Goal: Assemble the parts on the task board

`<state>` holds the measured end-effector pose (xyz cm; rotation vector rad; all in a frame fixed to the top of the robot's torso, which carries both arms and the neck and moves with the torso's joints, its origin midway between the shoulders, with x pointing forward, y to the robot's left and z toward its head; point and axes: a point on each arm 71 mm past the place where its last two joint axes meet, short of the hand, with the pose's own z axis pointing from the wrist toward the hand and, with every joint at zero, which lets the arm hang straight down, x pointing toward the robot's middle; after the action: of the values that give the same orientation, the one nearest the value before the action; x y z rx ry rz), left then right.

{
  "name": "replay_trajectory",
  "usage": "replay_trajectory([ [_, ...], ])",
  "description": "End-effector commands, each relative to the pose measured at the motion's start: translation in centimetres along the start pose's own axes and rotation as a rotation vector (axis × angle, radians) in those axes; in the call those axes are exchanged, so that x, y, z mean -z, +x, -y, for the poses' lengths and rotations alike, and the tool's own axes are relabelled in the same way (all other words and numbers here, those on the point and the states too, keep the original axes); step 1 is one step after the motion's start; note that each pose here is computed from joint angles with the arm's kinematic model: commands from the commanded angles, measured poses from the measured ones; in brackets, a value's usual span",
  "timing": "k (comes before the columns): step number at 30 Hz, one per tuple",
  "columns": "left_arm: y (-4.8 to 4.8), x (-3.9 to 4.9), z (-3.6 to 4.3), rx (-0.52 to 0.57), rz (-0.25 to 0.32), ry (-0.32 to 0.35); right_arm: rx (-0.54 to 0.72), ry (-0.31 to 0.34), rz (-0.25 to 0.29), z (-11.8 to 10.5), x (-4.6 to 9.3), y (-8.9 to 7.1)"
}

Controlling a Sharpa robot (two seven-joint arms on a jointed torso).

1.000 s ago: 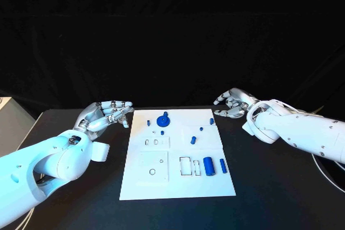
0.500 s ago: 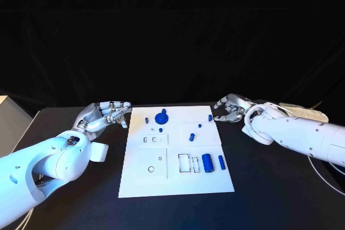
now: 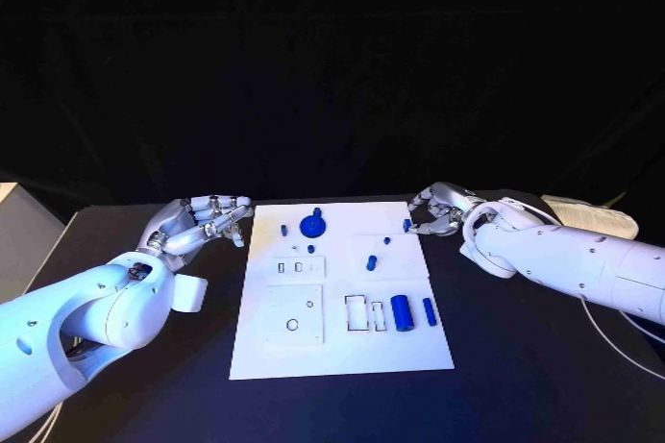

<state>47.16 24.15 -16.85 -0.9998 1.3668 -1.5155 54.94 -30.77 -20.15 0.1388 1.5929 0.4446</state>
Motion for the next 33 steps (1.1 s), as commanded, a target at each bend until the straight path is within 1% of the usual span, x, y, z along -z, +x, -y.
replay_trajectory([
  [1, 0.27, 0.00, 0.15, 0.006, -0.020, 0.015, 0.012, -0.002, -0.025, -0.01, -0.07, 0.42],
  [15, 0.20, 0.03, 0.14, 0.004, -0.018, 0.013, 0.007, -0.013, -0.062, -0.43, -0.16, 1.13],
  [33, 0.18, 0.04, 0.13, 0.003, -0.017, 0.011, 0.006, -0.016, -0.075, -0.67, -0.24, 1.37],
])
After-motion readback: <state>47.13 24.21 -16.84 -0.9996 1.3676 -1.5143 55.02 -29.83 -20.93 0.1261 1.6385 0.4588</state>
